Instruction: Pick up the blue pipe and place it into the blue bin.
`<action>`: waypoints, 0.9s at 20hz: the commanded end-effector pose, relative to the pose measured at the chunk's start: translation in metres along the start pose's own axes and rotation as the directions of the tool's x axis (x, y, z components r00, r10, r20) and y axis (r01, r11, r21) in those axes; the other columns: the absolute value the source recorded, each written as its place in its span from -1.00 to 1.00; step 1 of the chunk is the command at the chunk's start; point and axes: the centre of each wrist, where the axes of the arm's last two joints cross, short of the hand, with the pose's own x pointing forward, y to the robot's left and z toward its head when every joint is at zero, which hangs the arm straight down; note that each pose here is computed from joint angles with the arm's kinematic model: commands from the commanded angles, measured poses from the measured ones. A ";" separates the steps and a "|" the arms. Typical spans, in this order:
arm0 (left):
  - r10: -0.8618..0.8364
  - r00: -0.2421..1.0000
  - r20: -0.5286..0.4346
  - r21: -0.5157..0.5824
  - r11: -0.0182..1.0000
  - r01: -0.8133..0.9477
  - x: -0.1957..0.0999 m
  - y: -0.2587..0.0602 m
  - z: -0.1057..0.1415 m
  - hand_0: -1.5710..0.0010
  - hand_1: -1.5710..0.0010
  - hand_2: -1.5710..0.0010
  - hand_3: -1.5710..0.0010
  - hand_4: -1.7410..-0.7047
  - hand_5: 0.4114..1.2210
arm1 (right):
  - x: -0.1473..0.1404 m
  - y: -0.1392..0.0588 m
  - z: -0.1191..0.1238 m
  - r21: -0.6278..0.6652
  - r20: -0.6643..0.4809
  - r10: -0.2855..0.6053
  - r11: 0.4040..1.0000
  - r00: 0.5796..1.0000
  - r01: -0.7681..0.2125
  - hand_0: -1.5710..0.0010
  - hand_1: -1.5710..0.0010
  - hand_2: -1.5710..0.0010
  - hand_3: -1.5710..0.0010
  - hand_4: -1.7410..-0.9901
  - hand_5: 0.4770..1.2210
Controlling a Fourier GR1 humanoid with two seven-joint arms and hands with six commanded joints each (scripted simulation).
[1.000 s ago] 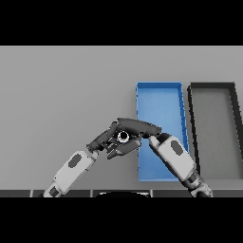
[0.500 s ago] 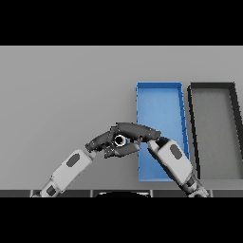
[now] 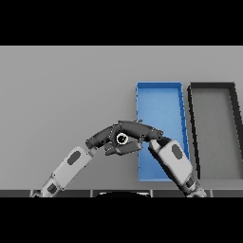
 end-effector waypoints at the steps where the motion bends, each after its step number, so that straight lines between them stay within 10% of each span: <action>1: 0.011 1.000 0.009 0.000 1.000 -0.011 0.000 0.000 0.004 0.93 0.94 0.94 0.98 0.76 -0.39 | 0.000 0.000 -0.001 0.003 0.001 0.007 1.000 1.000 -0.007 -1.00 -1.00 -1.00 -1.00 -0.32 1.00; 5: 0.068 0.996 -0.064 0.040 0.997 -0.065 -0.003 -0.007 0.009 0.97 0.98 0.98 0.99 0.68 -0.50 | 0.000 -0.003 -0.003 -0.009 -0.039 -0.017 1.000 0.999 0.016 -1.00 -1.00 -1.00 -1.00 -0.33 1.00; 12: 0.052 0.993 -0.105 0.036 0.998 -0.048 -0.001 -0.007 0.014 0.99 1.00 1.00 1.00 0.69 -0.71 | 0.030 -0.024 -0.009 0.000 0.059 -0.306 0.952 0.950 0.306 -1.00 -1.00 -1.00 -1.00 -0.34 1.00; 18: 0.051 0.993 -0.109 0.024 0.999 -0.049 -0.002 -0.007 0.016 1.00 1.00 1.00 1.00 0.69 -0.80 | 0.089 -0.057 -0.016 -0.025 0.147 -0.216 0.975 0.965 0.222 -1.00 -1.00 -1.00 -1.00 -0.34 1.00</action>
